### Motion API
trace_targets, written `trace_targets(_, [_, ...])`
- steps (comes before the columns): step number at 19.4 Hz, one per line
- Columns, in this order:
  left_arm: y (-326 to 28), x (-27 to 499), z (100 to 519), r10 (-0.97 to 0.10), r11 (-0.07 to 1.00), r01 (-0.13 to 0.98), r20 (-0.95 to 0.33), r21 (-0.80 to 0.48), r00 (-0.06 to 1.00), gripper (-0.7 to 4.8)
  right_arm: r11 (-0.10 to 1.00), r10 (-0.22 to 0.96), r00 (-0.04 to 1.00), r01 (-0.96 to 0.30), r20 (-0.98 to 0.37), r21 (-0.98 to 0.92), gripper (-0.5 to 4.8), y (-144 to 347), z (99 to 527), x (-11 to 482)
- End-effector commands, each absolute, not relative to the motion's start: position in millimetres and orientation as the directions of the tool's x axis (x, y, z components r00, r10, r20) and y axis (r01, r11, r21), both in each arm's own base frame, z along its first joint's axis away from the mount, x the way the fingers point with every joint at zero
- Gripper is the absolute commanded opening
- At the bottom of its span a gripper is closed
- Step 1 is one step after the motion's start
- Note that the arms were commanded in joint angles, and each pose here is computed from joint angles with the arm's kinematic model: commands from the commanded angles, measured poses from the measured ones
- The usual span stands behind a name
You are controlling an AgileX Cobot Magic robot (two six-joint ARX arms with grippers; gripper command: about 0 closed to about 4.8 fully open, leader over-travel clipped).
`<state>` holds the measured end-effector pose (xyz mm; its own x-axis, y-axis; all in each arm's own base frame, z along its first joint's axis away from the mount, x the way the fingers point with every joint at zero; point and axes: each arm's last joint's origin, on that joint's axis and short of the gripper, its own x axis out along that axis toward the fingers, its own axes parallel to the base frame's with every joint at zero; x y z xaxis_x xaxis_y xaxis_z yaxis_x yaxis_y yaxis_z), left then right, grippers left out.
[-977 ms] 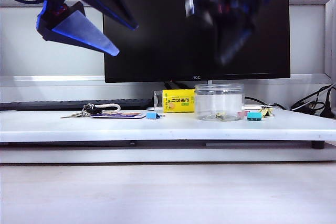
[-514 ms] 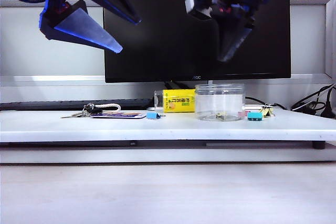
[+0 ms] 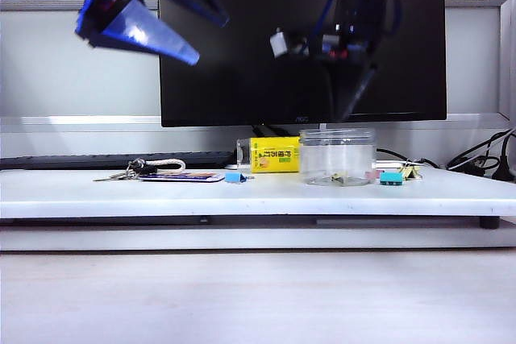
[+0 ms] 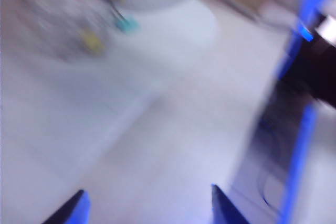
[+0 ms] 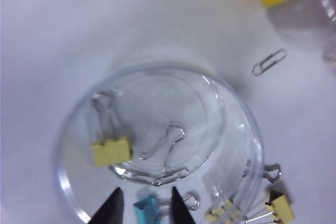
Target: Take the clips out of the round transparent plastic box and place them on the table.
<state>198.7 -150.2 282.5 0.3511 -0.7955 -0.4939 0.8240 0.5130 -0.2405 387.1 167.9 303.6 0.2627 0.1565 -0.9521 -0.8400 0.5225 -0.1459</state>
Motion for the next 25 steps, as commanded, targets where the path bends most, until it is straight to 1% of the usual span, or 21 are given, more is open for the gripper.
trace_targets(1, [-152.1,201.7,289.6,-0.808,0.521,0.824,-0.44,-0.222,0.392,3.09,0.517,0.156,0.274,-0.841,-0.949,-0.158,1.17,168.6,301.8,390.0])
trace_targets(4, [-153.4,203.5,285.2,-0.802,0.523,0.82,-0.459,-0.233,0.381,3.09,0.508,0.154,0.261,-0.848,-0.953,-0.15,1.15,169.7,296.5,392.2])
trace_targets(7, [-154.8,205.5,280.3,-0.797,0.523,0.816,-0.48,-0.245,0.367,3.09,0.507,0.179,0.236,-0.854,-0.955,-0.116,1.08,171.7,290.9,394.4])
trace_targets(9, [-155.9,206.9,277.2,-0.794,0.523,0.814,-0.491,-0.253,0.358,3.09,0.498,0.21,0.2,-0.864,-0.957,-0.071,1.04,173.2,286.5,394.8])
trace_targets(14, [-155.9,206.9,276.1,-0.792,0.523,0.814,-0.498,-0.253,0.354,3.09,0.478,0.196,0.123,-0.878,-0.973,-0.015,1.04,174.4,270.6,396.8])
trace_targets(25, [-155.5,206.4,275.2,-0.788,0.521,0.817,-0.507,-0.248,0.349,3.09,0.472,0.186,0.095,-0.882,-0.978,0.004,1.04,174.9,264.5,397.5])
